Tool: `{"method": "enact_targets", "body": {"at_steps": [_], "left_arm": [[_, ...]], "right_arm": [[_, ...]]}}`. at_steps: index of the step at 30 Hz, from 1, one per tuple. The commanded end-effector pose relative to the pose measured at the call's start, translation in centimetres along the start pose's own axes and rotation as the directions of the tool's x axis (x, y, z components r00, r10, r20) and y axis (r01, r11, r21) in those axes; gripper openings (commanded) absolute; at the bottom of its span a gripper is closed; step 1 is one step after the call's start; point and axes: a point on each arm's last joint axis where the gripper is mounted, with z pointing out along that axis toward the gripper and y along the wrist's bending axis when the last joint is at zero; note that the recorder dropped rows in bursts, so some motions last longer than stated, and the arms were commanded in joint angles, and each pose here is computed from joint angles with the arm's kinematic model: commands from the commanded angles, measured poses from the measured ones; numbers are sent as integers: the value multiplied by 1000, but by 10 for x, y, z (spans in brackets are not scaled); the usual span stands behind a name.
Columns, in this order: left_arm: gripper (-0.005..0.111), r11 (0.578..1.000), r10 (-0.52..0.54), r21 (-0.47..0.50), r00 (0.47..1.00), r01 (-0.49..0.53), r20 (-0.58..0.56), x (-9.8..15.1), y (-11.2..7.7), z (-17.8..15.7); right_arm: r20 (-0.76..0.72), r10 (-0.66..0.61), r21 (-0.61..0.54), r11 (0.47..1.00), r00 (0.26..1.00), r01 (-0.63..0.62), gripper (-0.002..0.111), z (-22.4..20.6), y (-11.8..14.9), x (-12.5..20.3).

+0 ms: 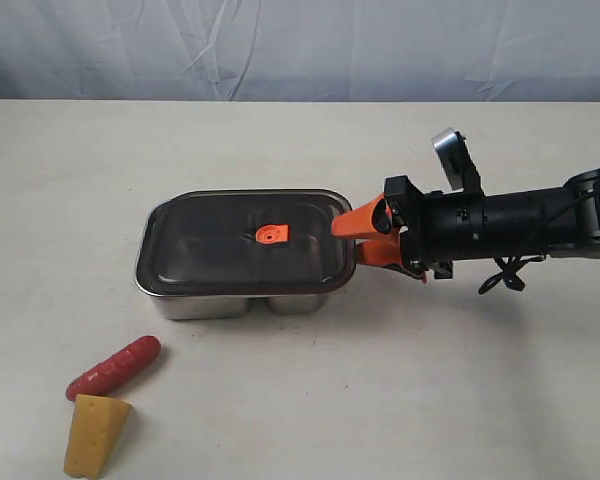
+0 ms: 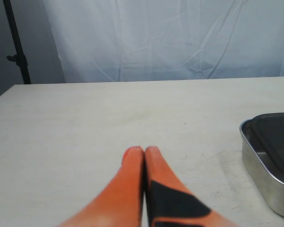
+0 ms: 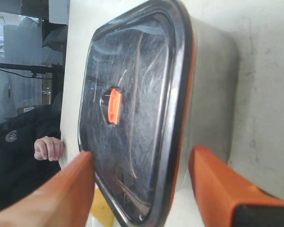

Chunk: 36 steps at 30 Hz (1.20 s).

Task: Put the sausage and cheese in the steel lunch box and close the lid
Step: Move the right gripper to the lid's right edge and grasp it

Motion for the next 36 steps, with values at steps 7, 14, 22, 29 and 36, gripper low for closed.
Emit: {"method": "enact_targets", "body": {"at_steps": [7,14,22,29,36], "left_arm": [[0,1000,-8,4,1000,8,6,0,0,0],[0,1000,-8,4,1000,8,6,0,0,0],[0,1000,-8,4,1000,8,6,0,0,0],[0,1000,-8,4,1000,8,8,0,0,0],[0,1000,-8,4,1000,8,8,0,0,0]], "right_arm": [[4,-18,13,1000,1000,18,57,3,1,-1],[1,-18,2,1000,1000,18,56,3,2,-1],[-12,-24,-17,1000,1000,23,56,3,4,0],[-56,-32,-41,999,998,29,56,3,6,4],[-80,-30,-5,1000,996,30,55,3,2,7]]}}
